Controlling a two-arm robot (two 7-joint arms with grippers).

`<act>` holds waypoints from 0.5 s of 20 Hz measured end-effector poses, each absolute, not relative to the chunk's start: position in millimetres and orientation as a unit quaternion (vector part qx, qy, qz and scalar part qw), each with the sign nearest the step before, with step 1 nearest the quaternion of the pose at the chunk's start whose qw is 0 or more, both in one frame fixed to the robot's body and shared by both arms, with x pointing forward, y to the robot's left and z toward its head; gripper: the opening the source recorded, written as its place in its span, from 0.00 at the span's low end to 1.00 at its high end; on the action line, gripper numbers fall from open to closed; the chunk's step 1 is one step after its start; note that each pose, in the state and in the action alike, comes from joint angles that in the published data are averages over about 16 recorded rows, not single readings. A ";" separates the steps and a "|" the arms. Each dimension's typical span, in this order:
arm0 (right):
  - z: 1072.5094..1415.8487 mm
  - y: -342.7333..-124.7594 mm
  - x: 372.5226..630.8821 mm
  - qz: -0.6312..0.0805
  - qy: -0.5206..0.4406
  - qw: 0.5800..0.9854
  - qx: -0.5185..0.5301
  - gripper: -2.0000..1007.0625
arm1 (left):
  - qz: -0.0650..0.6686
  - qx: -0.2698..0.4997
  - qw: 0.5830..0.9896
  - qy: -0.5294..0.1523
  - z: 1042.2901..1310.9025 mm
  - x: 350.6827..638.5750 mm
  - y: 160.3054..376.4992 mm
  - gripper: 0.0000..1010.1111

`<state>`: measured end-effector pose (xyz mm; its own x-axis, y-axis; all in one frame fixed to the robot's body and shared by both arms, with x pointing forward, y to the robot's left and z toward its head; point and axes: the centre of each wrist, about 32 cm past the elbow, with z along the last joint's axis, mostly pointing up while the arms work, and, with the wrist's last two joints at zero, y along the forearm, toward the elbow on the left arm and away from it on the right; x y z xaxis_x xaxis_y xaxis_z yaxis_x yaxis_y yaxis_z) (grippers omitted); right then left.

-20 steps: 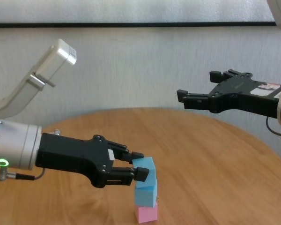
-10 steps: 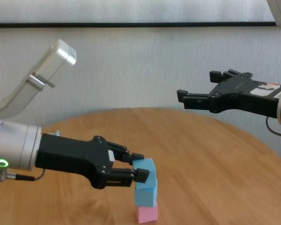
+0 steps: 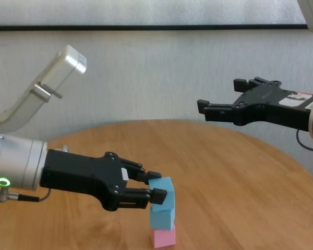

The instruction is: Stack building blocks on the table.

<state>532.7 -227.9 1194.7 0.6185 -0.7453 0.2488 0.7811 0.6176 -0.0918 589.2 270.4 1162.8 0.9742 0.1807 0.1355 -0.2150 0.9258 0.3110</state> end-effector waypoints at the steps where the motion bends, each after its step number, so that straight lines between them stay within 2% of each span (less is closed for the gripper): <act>1: 1194.7 -227.9 532.7 -0.427 -0.093 0.894 -0.096 0.99 | 0.101 0.164 0.980 -0.052 1162.8 589.2 270.4 0.43; 5: 1194.7 -227.9 532.7 -0.427 -0.093 0.894 -0.096 0.99 | 0.102 0.164 0.980 -0.053 1162.9 589.2 270.5 0.50; 10: 1194.7 -227.9 532.7 -0.427 -0.093 0.894 -0.096 0.99 | 0.104 0.160 0.980 -0.052 1163.2 588.3 272.0 0.65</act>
